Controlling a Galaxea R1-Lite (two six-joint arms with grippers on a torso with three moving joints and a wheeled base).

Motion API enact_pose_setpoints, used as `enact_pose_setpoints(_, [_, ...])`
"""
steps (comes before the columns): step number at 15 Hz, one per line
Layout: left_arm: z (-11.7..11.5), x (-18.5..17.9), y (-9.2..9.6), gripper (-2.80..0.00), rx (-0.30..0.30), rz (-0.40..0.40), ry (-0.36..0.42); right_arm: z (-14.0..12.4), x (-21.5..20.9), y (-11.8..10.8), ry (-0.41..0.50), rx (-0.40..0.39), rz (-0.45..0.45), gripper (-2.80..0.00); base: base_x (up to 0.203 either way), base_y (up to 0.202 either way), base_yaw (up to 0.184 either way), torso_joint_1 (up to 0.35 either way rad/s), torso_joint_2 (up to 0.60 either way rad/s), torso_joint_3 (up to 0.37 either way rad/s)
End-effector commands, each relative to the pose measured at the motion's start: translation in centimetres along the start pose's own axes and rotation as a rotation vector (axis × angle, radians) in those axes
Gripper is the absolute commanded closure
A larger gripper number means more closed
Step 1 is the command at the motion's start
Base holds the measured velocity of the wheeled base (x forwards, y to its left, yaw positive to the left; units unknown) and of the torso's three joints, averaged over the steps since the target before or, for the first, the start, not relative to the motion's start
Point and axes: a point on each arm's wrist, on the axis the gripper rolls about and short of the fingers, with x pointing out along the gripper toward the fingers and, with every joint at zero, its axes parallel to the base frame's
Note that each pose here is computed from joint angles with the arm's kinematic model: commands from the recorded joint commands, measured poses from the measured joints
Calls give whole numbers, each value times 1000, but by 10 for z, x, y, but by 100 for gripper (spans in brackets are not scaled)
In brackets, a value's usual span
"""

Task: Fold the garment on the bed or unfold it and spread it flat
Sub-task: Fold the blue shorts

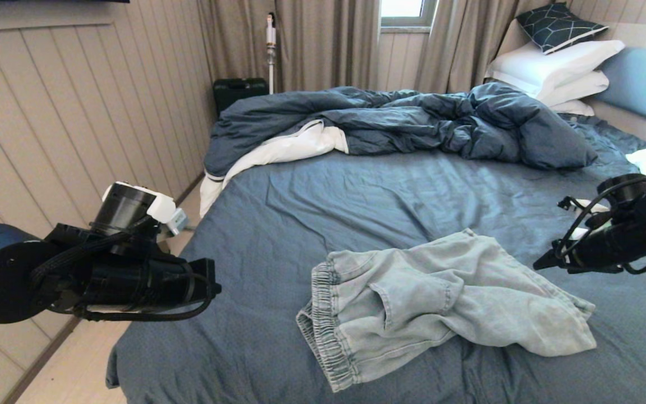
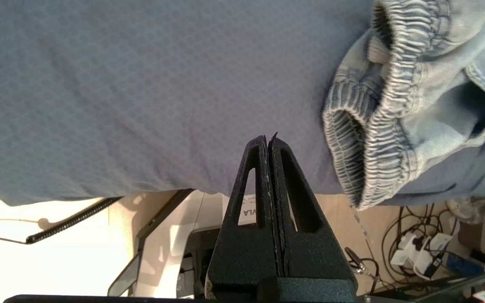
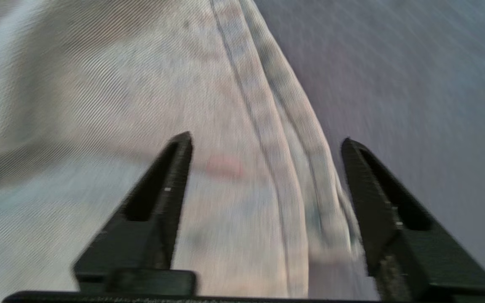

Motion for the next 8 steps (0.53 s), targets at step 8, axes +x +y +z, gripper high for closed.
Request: enact_pose_setpoints(8, [-4,7,3,0,-6,9,20,-4,69,27,59,-66,57,-280,0,0,0,0,0,0])
